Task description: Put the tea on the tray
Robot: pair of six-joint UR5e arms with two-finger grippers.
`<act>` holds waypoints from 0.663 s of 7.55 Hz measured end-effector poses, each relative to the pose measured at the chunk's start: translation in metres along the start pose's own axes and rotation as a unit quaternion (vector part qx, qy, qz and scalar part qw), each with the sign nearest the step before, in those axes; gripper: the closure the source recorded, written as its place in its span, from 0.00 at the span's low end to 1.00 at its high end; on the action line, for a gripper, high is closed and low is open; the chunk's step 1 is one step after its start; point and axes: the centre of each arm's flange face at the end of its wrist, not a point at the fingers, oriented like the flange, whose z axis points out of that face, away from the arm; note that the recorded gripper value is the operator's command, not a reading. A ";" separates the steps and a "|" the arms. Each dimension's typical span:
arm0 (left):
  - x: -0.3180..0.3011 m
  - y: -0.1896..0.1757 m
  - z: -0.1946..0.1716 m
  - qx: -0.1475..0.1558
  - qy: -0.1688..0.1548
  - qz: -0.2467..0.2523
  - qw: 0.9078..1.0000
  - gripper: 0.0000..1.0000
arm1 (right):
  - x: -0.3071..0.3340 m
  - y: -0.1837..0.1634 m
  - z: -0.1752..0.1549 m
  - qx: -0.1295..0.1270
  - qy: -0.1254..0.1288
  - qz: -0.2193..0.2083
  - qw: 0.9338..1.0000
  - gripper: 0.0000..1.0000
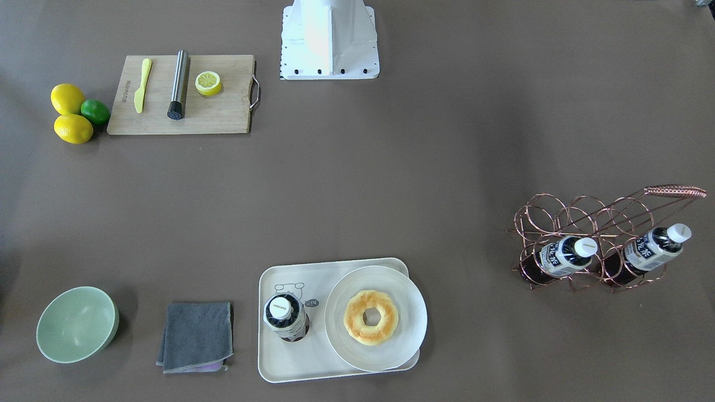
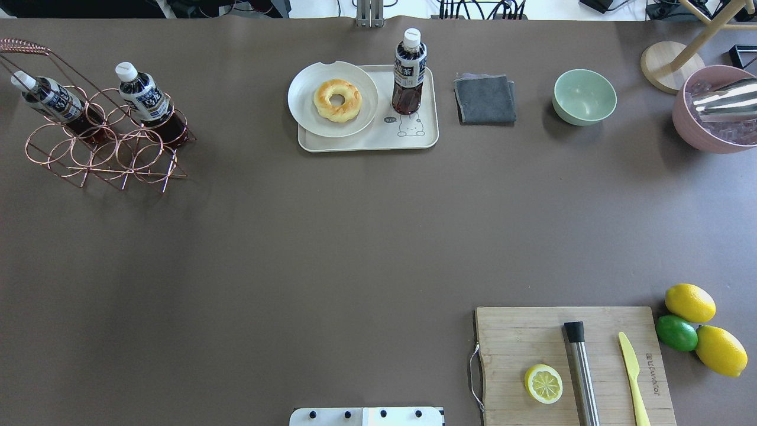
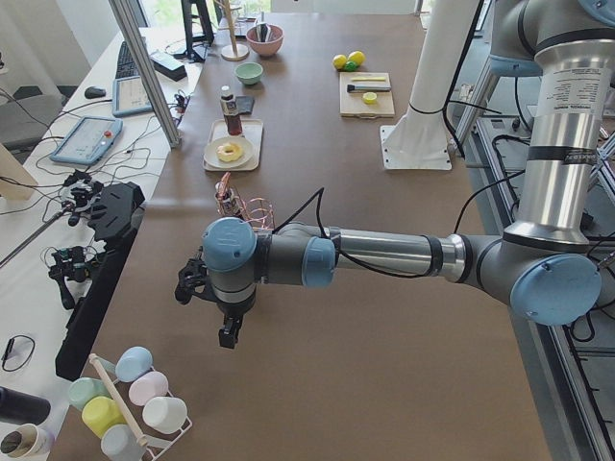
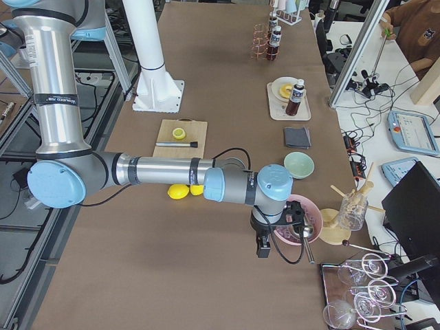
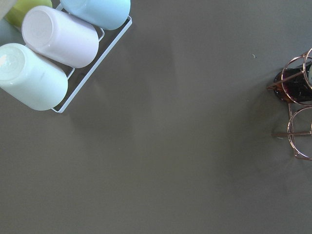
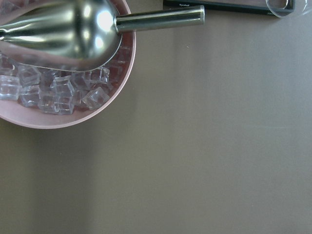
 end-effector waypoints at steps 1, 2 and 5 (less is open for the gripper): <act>0.002 -0.003 0.001 -0.004 -0.015 0.006 1.000 0.03 | 0.001 0.001 0.001 -0.005 -0.002 0.006 1.000 0.00; 0.005 -0.003 0.005 -0.009 -0.022 0.009 1.000 0.03 | 0.001 0.002 0.001 -0.007 -0.009 0.013 1.000 0.00; 0.012 -0.005 0.018 -0.023 -0.024 0.016 0.999 0.03 | -0.001 0.000 -0.001 -0.007 -0.018 0.018 1.000 0.00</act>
